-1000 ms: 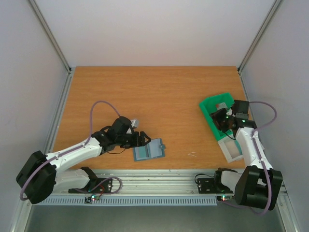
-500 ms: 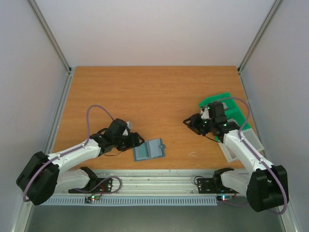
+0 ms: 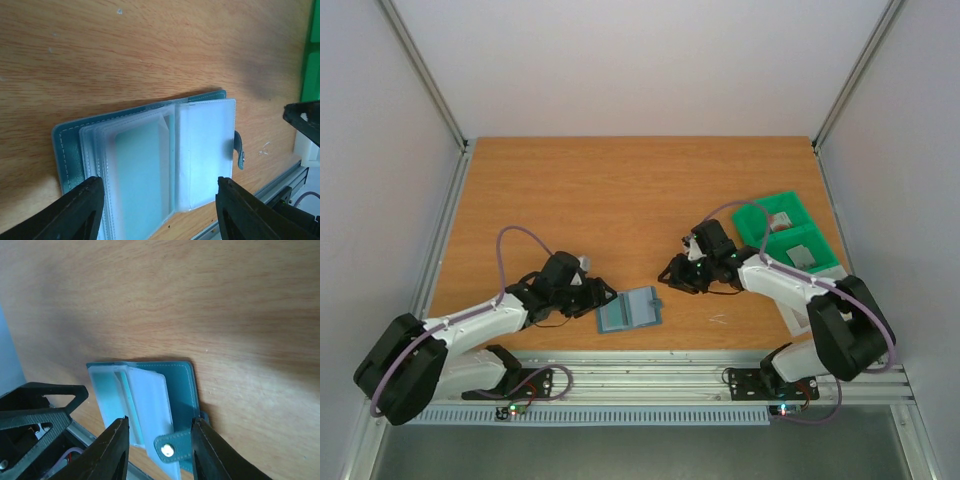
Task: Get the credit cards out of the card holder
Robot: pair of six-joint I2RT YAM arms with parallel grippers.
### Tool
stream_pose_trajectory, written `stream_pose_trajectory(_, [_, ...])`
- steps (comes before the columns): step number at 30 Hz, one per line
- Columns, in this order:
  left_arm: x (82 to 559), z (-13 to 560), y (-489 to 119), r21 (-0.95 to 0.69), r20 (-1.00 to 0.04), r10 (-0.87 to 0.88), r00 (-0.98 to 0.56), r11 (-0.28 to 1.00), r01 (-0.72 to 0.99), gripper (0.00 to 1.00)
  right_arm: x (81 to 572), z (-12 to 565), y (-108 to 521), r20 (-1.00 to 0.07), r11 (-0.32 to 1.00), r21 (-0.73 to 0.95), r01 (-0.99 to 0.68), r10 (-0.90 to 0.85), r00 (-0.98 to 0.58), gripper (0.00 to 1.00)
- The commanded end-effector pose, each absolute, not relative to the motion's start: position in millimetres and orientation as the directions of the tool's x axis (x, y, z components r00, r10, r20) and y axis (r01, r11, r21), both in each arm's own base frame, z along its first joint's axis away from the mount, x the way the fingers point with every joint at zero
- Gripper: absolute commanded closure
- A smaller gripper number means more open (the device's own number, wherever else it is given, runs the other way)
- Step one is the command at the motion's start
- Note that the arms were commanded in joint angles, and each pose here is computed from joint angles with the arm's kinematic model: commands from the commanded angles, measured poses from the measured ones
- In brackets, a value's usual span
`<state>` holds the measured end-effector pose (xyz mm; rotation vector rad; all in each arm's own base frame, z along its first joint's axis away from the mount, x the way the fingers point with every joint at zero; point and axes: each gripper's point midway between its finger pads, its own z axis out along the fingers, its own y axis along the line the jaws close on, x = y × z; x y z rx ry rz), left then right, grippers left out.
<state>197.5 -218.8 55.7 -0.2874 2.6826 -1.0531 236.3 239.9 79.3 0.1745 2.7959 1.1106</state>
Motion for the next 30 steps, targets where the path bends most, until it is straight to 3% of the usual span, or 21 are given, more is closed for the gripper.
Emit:
stream_pose_trajectory(1, [203,57,-226,-0.726,-0.151,-0.283,-0.947,0.682,-0.088,0.38,242,83,265,-0.102,0.707,0.707,-0.016,0.079,-0.992,0.66])
stream_pose_trajectory(10, [203,54,-225,-0.712,-0.157,-0.271,-0.950,0.698,-0.081,0.40,224,56,290,-0.064,0.740,0.671,-0.051,-0.010,-0.998,0.72])
stream_pose_trajectory(20, [200,51,-219,-0.690,-0.178,-0.260,-0.949,0.720,-0.068,0.43,217,39,268,-0.078,0.823,0.567,-0.039,0.006,-0.997,0.87])
stream_pose_trajectory(30, [198,59,-218,-0.705,-0.190,-0.263,-0.946,0.707,-0.055,0.43,216,81,281,-0.131,0.774,0.628,-0.077,0.008,-0.991,0.84])
